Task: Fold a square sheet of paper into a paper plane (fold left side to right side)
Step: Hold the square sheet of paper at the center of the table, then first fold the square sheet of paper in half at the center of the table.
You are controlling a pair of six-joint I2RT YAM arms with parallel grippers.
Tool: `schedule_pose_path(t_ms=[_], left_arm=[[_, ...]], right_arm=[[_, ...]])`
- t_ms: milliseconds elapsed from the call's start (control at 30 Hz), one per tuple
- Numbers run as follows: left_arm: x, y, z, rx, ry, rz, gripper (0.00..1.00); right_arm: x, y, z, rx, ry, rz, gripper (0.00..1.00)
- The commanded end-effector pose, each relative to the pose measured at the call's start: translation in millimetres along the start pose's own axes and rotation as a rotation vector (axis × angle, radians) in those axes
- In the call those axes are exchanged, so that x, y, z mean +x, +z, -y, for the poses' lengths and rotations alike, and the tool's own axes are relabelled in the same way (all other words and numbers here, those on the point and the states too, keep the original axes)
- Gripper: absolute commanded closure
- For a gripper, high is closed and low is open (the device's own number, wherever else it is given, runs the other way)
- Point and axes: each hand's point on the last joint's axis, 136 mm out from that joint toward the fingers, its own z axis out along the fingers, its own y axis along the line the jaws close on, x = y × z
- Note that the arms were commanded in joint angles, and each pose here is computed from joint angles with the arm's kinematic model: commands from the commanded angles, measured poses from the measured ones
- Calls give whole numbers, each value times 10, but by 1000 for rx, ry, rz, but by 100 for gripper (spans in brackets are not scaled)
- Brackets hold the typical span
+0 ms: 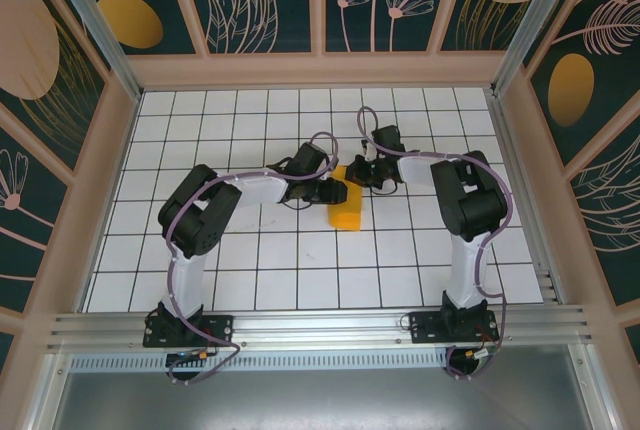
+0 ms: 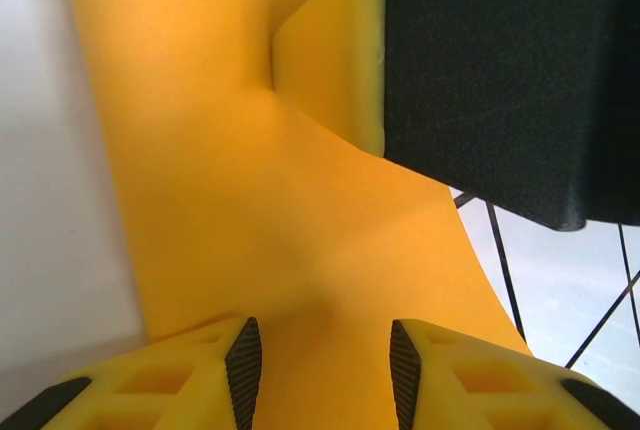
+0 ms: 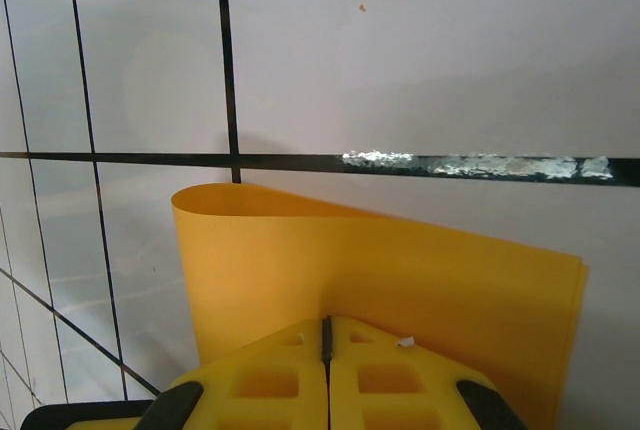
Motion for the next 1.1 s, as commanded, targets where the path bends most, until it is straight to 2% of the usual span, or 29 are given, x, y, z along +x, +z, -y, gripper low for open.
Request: schedule_pose_path(t_ms=[0, 233, 633, 1067], left_arm=[[343, 35, -153, -47, 11, -100, 57], [432, -13, -95, -23, 44, -113, 57], [726, -56, 94, 45, 112, -161, 57], [1065, -8, 154, 44, 150, -227, 58]], right_arm=[[390, 121, 557, 193, 67, -91, 92], [502, 115, 668, 227, 82, -103, 92], [514, 116, 640, 224, 84, -103, 91], [535, 115, 648, 226, 88, -105, 91]])
